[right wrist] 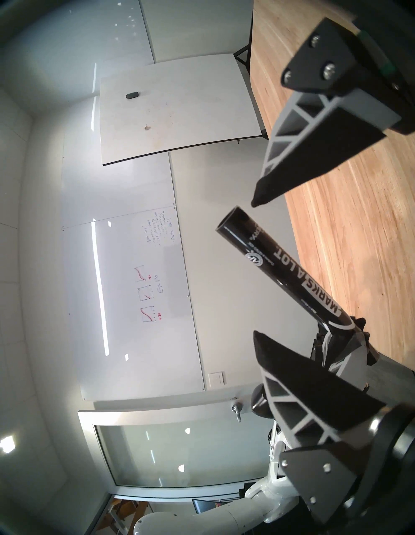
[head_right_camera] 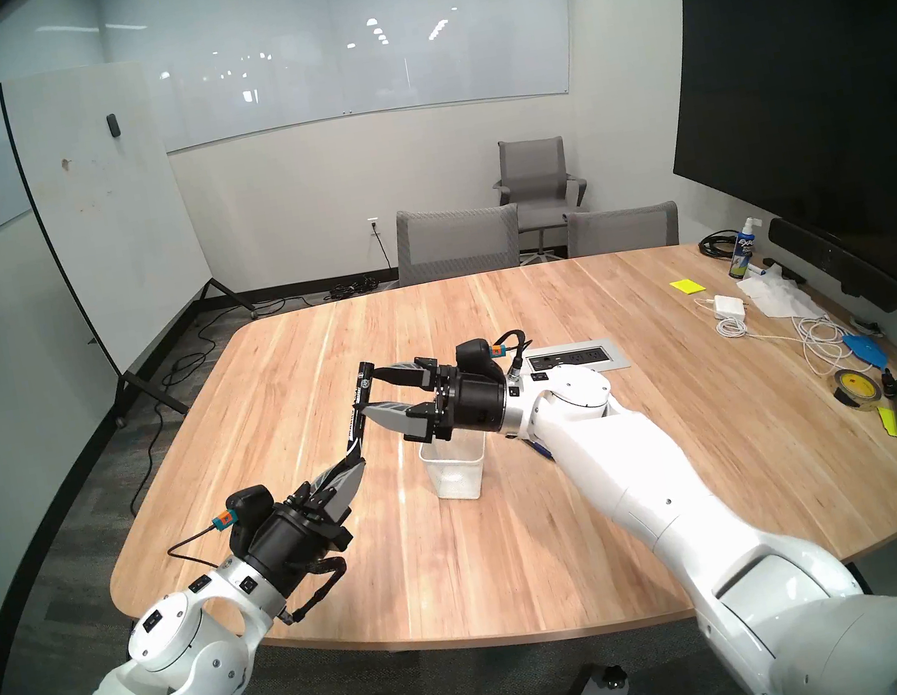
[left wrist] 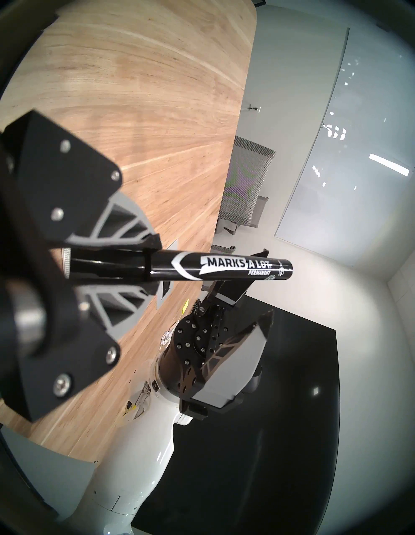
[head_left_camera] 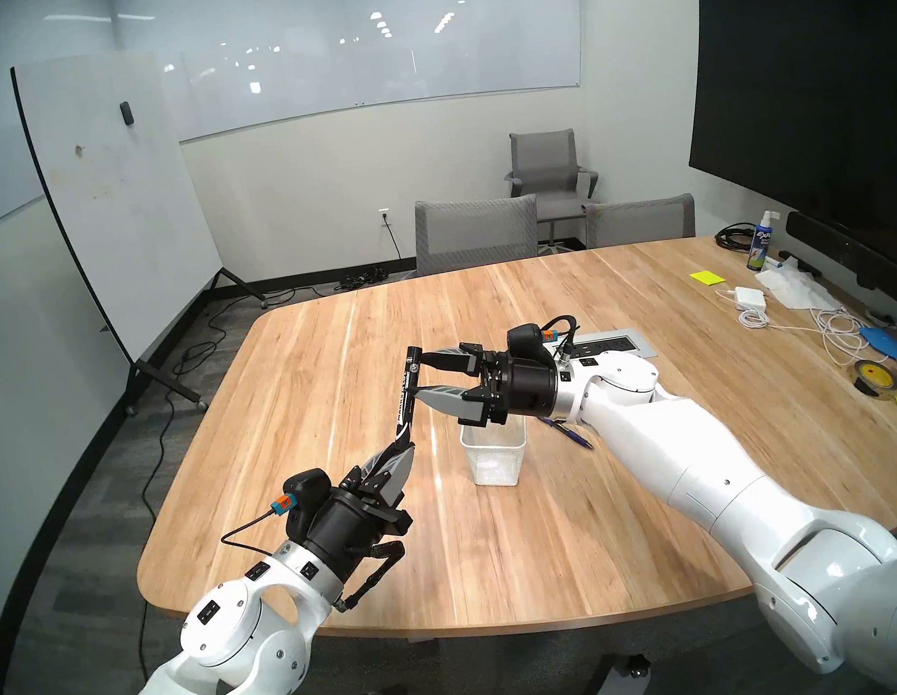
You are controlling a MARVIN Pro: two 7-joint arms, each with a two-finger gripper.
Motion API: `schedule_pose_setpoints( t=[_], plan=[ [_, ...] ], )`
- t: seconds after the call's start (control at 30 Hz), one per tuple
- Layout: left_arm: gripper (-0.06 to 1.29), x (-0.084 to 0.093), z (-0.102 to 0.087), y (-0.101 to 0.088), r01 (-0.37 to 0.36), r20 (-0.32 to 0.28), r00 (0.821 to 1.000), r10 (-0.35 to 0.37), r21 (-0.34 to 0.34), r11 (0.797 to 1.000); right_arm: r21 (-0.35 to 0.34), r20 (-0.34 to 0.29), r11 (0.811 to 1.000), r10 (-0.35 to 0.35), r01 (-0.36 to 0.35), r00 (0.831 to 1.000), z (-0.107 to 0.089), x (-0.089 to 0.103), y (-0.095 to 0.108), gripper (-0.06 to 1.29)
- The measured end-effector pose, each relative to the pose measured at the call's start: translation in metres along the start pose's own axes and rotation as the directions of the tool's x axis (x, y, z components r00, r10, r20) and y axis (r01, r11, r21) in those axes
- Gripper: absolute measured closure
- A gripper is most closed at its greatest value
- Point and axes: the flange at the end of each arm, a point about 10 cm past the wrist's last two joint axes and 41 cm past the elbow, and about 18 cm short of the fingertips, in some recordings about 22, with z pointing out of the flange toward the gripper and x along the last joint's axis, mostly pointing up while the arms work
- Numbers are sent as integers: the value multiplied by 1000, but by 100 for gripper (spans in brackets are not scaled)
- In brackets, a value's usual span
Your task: Place the pen, the marker, and the scissors into the pen holder
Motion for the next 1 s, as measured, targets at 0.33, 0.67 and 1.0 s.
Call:
schedule_pose_setpoints(
  t=[0.33,0.67,1.0],
  plan=[
    [106,0,0,0,0,0,1000,0,0,1000,0,-1,1000,-4,4,1000,0,1,0,-2],
    [106,0,0,0,0,0,1000,0,0,1000,8,-7,1000,-3,3,1000,4,1,-1,-2],
    [106,0,0,0,0,0,1000,0,0,1000,13,-9,1000,-6,6,1000,7,2,-2,-2]
  ],
)
